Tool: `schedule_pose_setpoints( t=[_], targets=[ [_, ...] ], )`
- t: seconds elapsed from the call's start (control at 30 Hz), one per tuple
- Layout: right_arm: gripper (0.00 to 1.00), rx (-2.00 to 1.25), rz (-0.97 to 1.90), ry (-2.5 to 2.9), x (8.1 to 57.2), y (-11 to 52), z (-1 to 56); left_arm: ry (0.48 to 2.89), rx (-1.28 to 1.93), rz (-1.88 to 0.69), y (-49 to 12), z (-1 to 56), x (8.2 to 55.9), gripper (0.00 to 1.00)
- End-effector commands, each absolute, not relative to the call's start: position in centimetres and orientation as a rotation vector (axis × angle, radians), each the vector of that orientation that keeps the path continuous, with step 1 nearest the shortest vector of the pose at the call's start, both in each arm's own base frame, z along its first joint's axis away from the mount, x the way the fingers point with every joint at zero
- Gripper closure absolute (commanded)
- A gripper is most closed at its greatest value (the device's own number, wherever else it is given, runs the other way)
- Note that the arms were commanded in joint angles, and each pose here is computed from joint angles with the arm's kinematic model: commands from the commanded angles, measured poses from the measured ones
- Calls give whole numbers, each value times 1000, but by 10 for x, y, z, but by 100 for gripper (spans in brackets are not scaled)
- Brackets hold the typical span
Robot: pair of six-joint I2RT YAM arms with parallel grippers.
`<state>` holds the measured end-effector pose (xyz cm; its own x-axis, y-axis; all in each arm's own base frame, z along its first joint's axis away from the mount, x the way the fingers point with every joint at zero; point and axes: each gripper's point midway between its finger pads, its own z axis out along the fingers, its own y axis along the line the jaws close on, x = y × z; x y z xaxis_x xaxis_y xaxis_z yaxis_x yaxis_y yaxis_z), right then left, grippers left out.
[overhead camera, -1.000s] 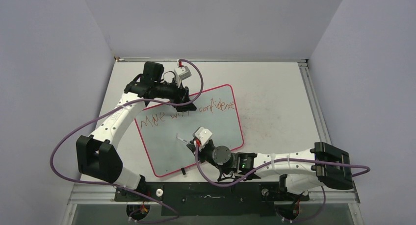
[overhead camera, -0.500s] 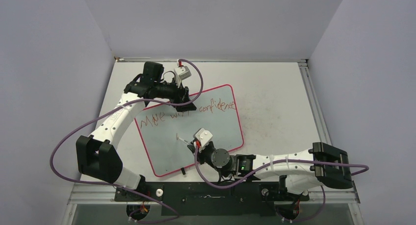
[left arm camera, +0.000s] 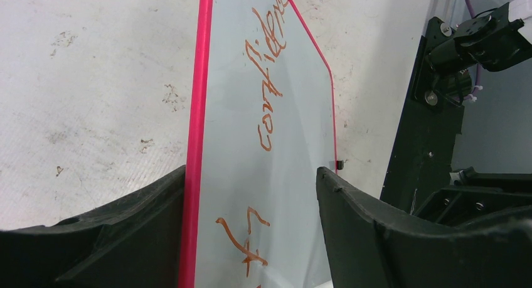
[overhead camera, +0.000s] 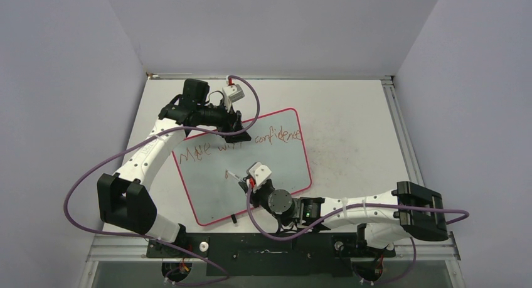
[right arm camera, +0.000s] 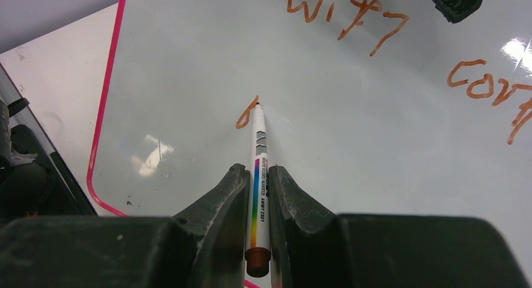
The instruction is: Write a sentence on the whiteboard
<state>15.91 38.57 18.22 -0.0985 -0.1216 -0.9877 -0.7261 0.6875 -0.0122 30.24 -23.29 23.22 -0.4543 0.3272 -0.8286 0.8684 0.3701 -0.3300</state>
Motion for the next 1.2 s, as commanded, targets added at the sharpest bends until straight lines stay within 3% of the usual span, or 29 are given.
schedule_pose_setpoints(
  t=[0.0, 0.53, 1.17],
  targets=[
    [95, -617, 524, 1625, 176, 374, 192, 1864, 1045, -1020, -233, 257, 301, 34],
    [95, -710, 565, 1689, 149, 373, 163, 1866, 1044, -1020, -233, 256, 302, 34],
    [95, -597, 590, 1578, 155, 364, 204, 1869, 1041, -1018, -233, 255, 303, 34]
  ],
)
